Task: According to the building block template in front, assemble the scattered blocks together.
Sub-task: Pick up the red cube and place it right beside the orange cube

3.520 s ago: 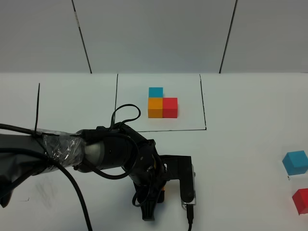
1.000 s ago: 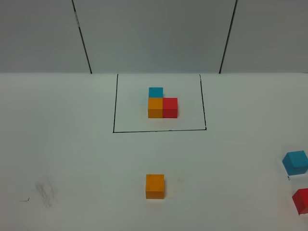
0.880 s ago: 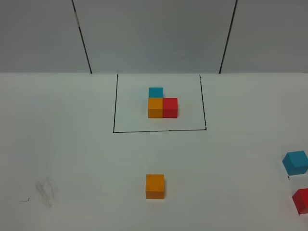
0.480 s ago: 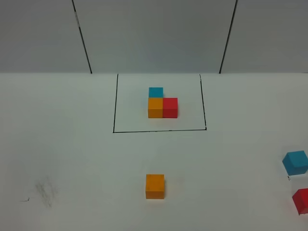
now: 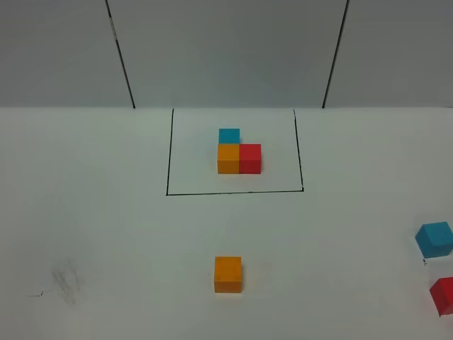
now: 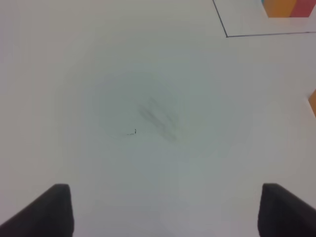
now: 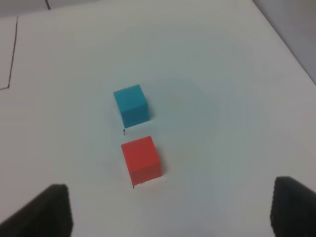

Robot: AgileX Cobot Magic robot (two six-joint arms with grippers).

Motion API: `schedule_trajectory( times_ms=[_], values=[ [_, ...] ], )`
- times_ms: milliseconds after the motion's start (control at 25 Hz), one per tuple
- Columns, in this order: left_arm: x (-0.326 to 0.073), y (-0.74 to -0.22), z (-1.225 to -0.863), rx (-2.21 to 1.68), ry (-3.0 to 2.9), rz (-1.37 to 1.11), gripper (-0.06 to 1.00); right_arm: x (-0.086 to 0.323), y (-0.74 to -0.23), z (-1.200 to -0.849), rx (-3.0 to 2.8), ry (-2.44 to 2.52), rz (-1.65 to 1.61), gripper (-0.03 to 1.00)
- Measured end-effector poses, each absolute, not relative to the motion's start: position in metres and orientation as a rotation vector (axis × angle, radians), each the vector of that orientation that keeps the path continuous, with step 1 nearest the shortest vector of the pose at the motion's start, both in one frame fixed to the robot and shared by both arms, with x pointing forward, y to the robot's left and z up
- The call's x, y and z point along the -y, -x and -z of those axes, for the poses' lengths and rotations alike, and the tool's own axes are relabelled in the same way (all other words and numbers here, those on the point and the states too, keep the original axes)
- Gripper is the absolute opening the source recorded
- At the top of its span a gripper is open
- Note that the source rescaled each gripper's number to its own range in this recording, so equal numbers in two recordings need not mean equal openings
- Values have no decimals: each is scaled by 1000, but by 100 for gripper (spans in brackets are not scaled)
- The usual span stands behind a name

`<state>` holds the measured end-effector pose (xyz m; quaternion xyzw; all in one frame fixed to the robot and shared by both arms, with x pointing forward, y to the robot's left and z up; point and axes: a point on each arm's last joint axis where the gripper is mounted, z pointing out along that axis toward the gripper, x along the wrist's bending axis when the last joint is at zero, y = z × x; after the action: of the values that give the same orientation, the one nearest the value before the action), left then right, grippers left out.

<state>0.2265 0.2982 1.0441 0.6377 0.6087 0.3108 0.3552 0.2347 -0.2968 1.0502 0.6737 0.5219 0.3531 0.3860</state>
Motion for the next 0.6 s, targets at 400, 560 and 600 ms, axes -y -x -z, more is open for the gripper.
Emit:
schedule_trajectory(
  times_ms=[400, 560, 600],
  values=[
    [-298, -226, -1044, -1571, -1647, -797, 66, 297, -235, -1050, -1329, -1716, -899, 67],
    [-298, -226, -1044, -1571, -1647, -797, 66, 297, -235, -1050, -1329, -1716, -899, 67],
    [-298, -226, -1044, -1571, -1647, -797, 66, 297, -235, -1050, -1329, -1716, -899, 67]
  ],
)
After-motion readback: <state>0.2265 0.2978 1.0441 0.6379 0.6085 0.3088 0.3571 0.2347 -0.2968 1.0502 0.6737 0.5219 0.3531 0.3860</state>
